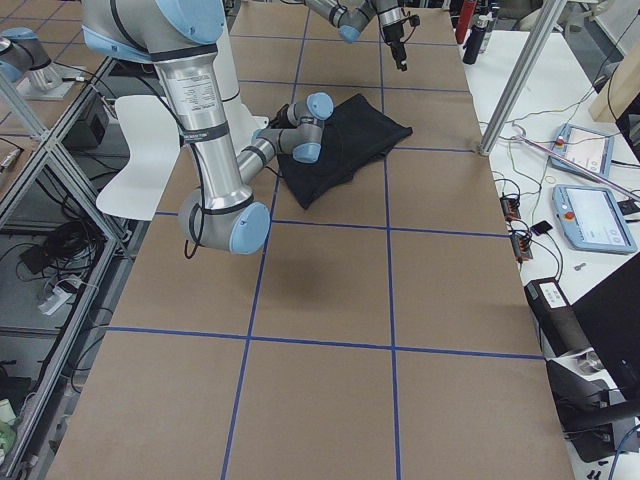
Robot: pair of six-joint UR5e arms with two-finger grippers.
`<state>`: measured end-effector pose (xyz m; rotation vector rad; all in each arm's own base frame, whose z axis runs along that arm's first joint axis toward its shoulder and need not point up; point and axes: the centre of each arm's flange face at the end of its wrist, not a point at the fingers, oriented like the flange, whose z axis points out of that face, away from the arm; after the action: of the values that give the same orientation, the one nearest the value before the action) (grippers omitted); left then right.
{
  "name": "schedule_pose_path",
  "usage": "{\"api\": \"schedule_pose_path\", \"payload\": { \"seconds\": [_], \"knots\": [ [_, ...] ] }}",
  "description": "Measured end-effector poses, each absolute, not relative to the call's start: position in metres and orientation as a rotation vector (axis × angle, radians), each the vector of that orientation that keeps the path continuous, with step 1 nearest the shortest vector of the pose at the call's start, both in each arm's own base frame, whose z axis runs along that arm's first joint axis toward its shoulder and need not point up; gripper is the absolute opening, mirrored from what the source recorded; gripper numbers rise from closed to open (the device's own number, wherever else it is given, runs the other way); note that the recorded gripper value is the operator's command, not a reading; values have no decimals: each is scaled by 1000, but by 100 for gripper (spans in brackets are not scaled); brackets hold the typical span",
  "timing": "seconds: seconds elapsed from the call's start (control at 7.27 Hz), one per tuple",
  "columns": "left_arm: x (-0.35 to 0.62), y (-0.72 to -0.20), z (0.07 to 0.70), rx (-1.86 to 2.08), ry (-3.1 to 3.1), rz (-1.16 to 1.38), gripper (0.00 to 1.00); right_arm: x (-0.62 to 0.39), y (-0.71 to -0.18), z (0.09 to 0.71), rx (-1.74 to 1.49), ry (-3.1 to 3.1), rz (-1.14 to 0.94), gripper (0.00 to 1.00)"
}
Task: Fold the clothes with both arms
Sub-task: 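Drag the grasped corner toward the robot with the right gripper, then release the corner and raise right gripper while left gripper lowers to the shirt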
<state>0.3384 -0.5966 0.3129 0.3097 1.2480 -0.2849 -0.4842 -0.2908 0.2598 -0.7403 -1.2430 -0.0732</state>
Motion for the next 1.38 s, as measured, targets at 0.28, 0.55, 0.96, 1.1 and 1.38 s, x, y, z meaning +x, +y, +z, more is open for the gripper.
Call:
{"api": "schedule_pose_path", "payload": {
  "seconds": [0.28, 0.55, 0.96, 1.1, 1.38],
  "knots": [
    [340, -567, 325, 280, 1255, -258, 100, -464, -329, 254, -580, -1324, 41, 100],
    [349, -525, 336, 184, 1248, -286, 100, -424, -384, 250, -404, -1387, 182, 100],
    [400, -479, 335, 64, 1200, -371, 100, -393, -428, 252, -200, -1418, 270, 100],
    [410, -474, 341, 49, 1184, -381, 100, -392, -432, 252, -176, -1419, 285, 100],
    [429, -472, 366, 40, 1131, -402, 99, -392, -435, 250, -157, -1421, 299, 100]
  ]
}}
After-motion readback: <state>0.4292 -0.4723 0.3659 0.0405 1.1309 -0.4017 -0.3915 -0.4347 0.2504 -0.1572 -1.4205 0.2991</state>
